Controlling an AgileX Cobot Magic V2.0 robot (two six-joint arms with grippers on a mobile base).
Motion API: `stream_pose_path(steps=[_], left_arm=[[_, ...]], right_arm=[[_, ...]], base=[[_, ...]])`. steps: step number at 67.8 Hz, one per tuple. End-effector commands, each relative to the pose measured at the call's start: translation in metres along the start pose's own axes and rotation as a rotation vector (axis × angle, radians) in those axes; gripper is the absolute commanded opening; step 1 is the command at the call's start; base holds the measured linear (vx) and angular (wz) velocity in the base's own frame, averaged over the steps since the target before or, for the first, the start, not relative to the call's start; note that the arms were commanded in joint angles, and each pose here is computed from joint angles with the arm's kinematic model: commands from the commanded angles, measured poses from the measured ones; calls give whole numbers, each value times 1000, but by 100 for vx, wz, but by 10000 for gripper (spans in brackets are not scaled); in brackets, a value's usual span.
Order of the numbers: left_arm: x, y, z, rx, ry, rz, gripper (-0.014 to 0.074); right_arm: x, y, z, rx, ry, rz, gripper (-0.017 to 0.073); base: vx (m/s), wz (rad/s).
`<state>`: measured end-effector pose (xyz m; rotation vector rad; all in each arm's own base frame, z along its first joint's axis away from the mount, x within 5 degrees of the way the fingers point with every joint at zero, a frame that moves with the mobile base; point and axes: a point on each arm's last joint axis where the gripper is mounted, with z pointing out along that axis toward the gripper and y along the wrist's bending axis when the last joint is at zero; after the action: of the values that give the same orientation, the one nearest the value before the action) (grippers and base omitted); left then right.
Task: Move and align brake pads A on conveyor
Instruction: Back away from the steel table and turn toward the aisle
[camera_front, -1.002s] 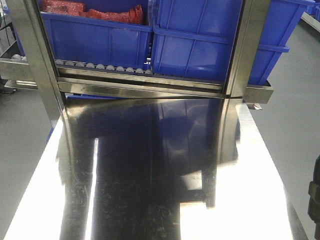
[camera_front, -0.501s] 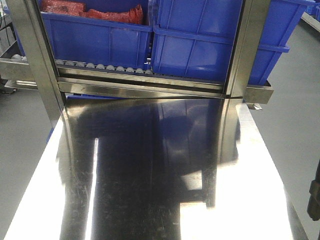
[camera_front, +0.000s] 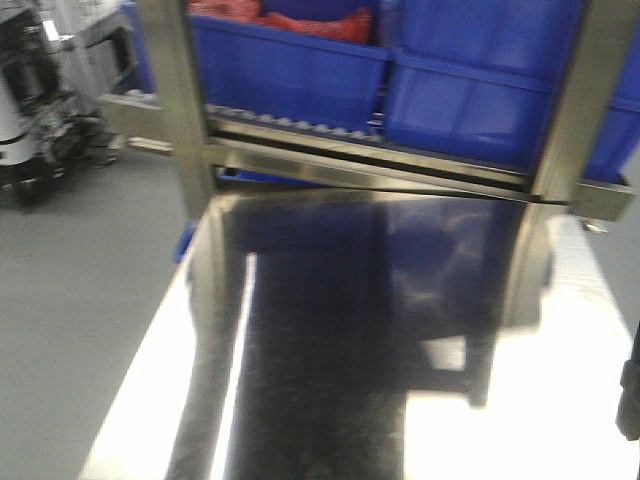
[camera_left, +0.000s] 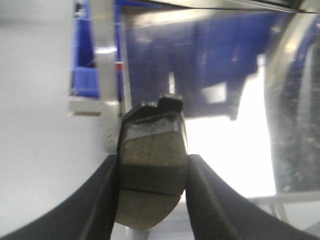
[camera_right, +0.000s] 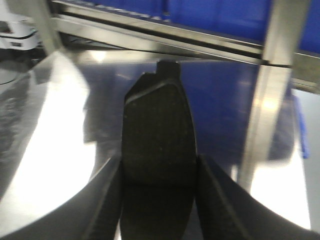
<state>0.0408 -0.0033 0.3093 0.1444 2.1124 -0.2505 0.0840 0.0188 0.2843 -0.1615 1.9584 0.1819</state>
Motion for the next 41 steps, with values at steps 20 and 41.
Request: stream_pose_path(steps=[20,41], left_arm=[[-14,-2,-5,22,-98,0,-6],[-14,-2,-5,22,-98,0,-6]], right_arm=[[-18,0,-4,9,-121,-4,-7],[-18,0,-4,9,-117,-5,-7]], base=[[-15,76],[-19,81]])
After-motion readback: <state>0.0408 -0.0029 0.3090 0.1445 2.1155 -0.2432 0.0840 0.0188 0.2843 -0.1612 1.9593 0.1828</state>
